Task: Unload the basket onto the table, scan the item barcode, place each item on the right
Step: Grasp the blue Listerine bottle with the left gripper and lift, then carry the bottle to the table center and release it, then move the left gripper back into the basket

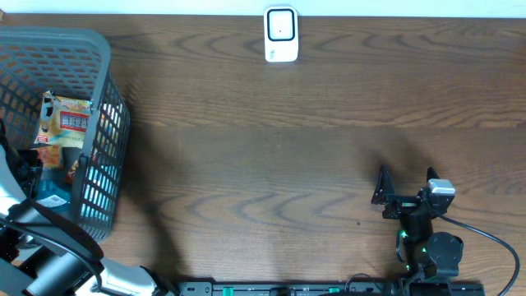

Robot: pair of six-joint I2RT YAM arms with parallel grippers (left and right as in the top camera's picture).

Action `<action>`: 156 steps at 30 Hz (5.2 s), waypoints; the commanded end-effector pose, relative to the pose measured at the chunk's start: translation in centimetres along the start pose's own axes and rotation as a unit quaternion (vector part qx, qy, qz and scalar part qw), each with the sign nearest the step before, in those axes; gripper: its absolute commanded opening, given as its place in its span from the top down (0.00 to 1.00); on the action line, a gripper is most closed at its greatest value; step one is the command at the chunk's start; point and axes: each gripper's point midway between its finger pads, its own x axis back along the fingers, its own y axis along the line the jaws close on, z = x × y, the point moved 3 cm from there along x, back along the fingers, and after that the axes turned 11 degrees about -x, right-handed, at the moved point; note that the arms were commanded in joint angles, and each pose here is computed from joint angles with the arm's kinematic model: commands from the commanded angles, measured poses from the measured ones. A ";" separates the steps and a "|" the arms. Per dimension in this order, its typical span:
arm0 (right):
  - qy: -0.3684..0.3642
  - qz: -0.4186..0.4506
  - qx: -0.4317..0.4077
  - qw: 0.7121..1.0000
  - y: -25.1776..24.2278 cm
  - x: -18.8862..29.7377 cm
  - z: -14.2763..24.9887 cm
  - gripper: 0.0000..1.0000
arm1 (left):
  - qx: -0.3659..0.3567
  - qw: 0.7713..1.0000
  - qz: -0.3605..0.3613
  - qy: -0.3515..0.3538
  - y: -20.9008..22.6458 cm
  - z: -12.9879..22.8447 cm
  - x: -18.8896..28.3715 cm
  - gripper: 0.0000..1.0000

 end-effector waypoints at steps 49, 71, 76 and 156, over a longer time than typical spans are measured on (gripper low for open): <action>0.001 0.001 0.006 1.000 0.0 0.0 0.1 0.01 | -0.462 0.765 0.439 0.089 -15.9 35.4 20.6 0.81; 0.001 0.001 0.006 1.000 0.0 0.0 0.1 0.01 | -0.537 0.709 0.426 0.167 -23.7 55.5 9.2 0.69; 0.001 0.001 0.006 1.000 0.0 0.0 0.1 0.01 | -0.549 0.702 0.424 0.161 -23.5 55.6 9.1 0.46; 0.001 0.001 0.006 1.000 0.0 0.0 0.1 0.01 | -0.226 0.796 0.360 -0.431 -1.7 12.8 30.7 0.02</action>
